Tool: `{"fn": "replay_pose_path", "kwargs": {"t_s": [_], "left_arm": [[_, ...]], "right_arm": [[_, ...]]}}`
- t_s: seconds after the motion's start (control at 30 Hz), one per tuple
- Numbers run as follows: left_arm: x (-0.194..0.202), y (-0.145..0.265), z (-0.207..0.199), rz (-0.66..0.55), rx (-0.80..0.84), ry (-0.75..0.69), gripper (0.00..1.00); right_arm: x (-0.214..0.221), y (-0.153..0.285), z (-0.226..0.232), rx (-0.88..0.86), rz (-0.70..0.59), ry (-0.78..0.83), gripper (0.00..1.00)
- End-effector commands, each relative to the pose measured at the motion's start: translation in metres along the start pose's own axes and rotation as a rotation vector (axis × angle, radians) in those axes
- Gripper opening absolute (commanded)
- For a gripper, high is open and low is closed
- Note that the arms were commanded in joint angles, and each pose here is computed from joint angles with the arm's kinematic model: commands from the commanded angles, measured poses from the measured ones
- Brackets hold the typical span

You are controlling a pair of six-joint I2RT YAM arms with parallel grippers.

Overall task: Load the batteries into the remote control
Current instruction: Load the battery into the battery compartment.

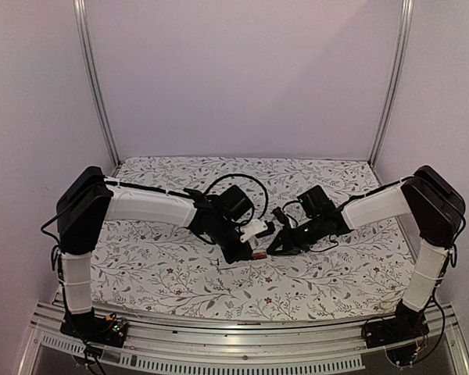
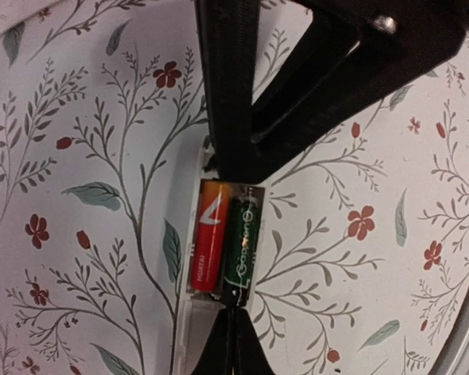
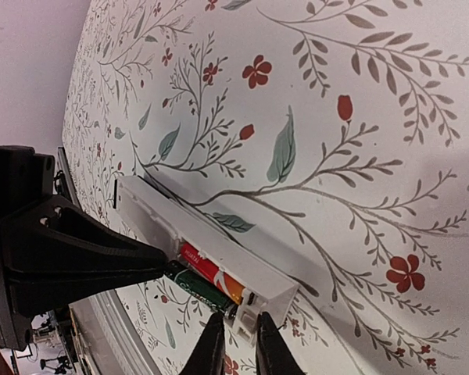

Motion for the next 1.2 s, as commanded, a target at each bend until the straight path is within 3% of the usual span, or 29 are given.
{"fn": "replay_pose_path", "kwargs": {"t_s": [0.0, 0.33, 0.87, 1.17], "left_arm": [[0.003, -0.011, -0.007, 0.04, 0.026, -0.02, 0.0], [0.001, -0.028, -0.016, 0.106, 0.029, -0.064, 0.0], [0.04, -0.058, -0.022, 0.347, -0.109, -0.251, 0.0], [0.011, -0.032, -0.036, 0.185, -0.032, -0.256, 0.0]], "right_arm": [[0.006, -0.004, -0.001, -0.014, 0.02, -0.008, 0.13], [0.009, -0.004, -0.001, -0.018, 0.027, -0.014, 0.12], [0.002, 0.004, 0.007, -0.021, -0.011, 0.01, 0.13], [-0.006, 0.016, 0.009, -0.002, -0.037, 0.008, 0.15]]}}
Point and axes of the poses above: each gripper's point midway between its finger pads, its own y axis back along the fingers, its own z axis along the line the jaws close on, x = y × z, the point moved 4 cm from there along y, back along the fingers, and after that the axes turned 2 degrees about -y, right-handed, at the moved point
